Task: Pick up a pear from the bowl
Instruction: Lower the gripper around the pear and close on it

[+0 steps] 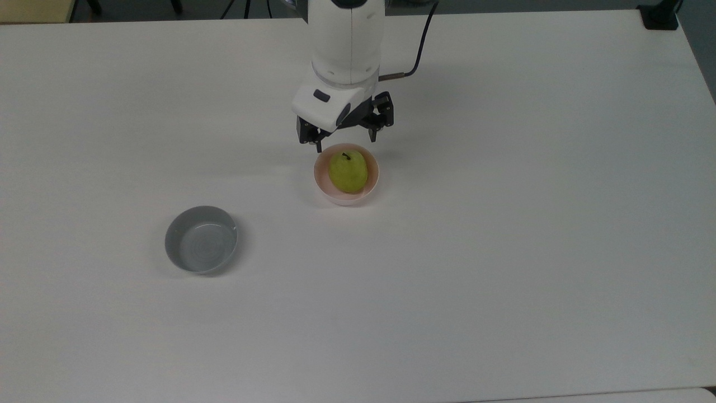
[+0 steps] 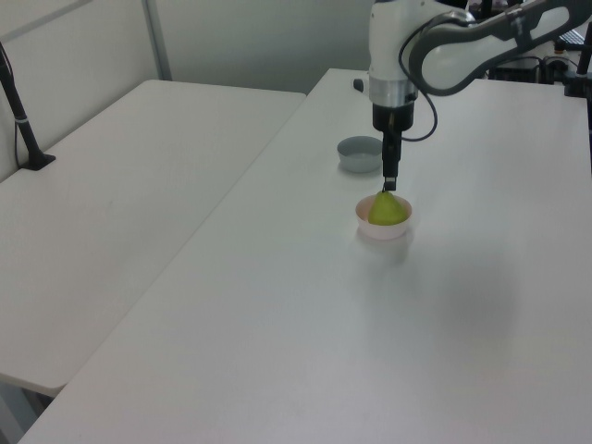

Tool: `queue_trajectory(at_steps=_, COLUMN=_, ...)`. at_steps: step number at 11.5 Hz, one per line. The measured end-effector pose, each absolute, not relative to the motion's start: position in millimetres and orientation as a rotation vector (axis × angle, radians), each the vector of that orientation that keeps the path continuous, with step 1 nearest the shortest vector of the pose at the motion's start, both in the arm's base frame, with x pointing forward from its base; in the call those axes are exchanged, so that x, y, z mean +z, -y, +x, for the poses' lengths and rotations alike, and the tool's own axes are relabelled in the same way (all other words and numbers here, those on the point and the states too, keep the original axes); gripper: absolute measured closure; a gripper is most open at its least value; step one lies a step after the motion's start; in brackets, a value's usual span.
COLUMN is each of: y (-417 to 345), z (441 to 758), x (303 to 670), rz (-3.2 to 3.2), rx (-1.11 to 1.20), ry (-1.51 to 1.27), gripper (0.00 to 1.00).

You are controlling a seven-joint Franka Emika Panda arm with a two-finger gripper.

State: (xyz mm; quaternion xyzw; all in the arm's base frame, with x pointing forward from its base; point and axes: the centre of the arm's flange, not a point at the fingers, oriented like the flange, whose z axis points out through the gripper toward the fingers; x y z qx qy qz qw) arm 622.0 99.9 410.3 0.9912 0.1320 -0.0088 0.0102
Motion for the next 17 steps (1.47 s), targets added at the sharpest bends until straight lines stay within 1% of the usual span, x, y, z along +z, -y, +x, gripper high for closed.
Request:
queue_trajectory(at_steps=2, y=-102.5, z=623.3, x=392.5, rz=3.091, rx=-0.071, ry=-0.417, gripper=0.02)
queue_trajectory(at_steps=6, y=-104.2, z=628.3, x=364.1, rz=3.09, rx=-0.059, ry=-0.42, gripper=0.03)
queue_trajectory(at_steps=7, y=-105.2, z=627.8, x=359.8, rz=3.089, rx=-0.068, ry=-0.423, gripper=0.07)
queue_trajectory(at_steps=8, y=-107.4, z=627.5, x=357.4, rz=3.088, rx=-0.073, ry=-0.428, gripper=0.08)
queue_trajectory(at_steps=9, y=-110.3, z=627.0, x=355.0, rz=3.087, rx=-0.079, ry=-0.435, gripper=0.15)
queue_trajectory(at_steps=10, y=-111.6, z=627.0, x=352.9, rz=3.086, rx=-0.083, ry=-0.438, gripper=0.32)
queue_trajectory(at_steps=11, y=-112.0, z=628.7, x=351.6, rz=3.087, rx=-0.061, ry=-0.439, gripper=0.34)
queue_trajectory(at_steps=12, y=-112.3, z=630.0, x=352.5, rz=3.088, rx=-0.038, ry=-0.44, gripper=0.4)
queue_trajectory(at_steps=17, y=-112.0, z=631.3, x=353.6, rz=3.087, rx=-0.012, ry=-0.44, gripper=0.4)
